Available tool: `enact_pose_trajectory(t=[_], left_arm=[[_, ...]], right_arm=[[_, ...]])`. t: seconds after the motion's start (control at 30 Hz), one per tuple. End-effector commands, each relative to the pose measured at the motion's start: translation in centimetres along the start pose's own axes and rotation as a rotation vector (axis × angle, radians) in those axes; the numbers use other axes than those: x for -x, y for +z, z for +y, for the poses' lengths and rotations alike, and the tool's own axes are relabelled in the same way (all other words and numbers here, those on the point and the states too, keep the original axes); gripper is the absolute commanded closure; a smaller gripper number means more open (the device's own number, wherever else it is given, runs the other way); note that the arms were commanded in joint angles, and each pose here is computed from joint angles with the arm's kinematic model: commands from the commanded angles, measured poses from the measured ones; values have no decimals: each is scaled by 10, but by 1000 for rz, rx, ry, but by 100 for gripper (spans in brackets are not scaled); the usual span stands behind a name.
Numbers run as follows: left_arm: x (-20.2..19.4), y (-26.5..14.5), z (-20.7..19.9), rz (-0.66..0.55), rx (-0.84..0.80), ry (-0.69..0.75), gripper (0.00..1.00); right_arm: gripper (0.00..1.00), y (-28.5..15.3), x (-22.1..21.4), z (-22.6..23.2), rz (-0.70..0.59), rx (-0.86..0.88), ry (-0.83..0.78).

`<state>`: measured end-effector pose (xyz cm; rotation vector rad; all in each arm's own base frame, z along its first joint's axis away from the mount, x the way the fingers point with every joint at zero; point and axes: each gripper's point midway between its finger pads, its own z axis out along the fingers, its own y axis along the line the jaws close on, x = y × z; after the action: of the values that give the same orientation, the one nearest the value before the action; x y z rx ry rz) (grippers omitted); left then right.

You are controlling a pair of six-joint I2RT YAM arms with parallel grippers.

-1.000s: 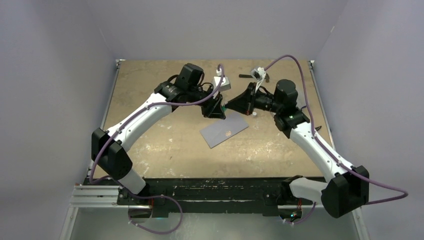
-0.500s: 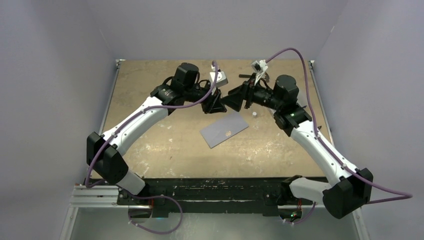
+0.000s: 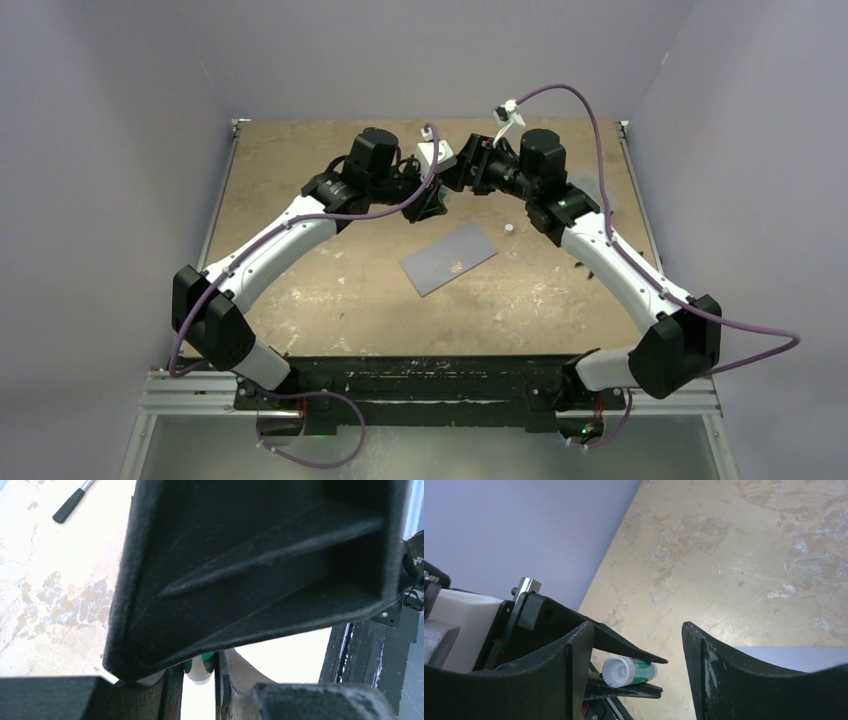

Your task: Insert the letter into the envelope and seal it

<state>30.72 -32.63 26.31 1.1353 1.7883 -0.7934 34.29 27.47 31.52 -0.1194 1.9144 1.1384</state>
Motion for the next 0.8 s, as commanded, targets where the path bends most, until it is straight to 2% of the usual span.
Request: enact_pose_trajectory(t=[0.0,0.07,0.13,0.3,0.47,0.53,0.67,0.77], left_arm=[[24,-10,2,-55,28,53,100],[24,-10,3,-52,31,48,100],[24,-10,5,-50,42,43,100],[24,-10,11,-43,82,25,100],[24,-11,17,-43,111,11,100],[26,-11,17,-48,111,9,100],[31,-13,16,-61,111,3,100],[33,-15,15,-70,102,0,100]], right_arm=[[38,1,10,10,-19,-23,-21],[47,0,11,9,-25,-28,-23],[49,-1,9,10,-17,-25,-23],[37,-5,6,15,4,-11,-31],[37,-9,1,15,19,-6,-34],[42,-9,-3,11,28,-17,-32],[61,-6,-4,10,33,-12,-31],[71,-6,-1,10,24,-22,-30]])
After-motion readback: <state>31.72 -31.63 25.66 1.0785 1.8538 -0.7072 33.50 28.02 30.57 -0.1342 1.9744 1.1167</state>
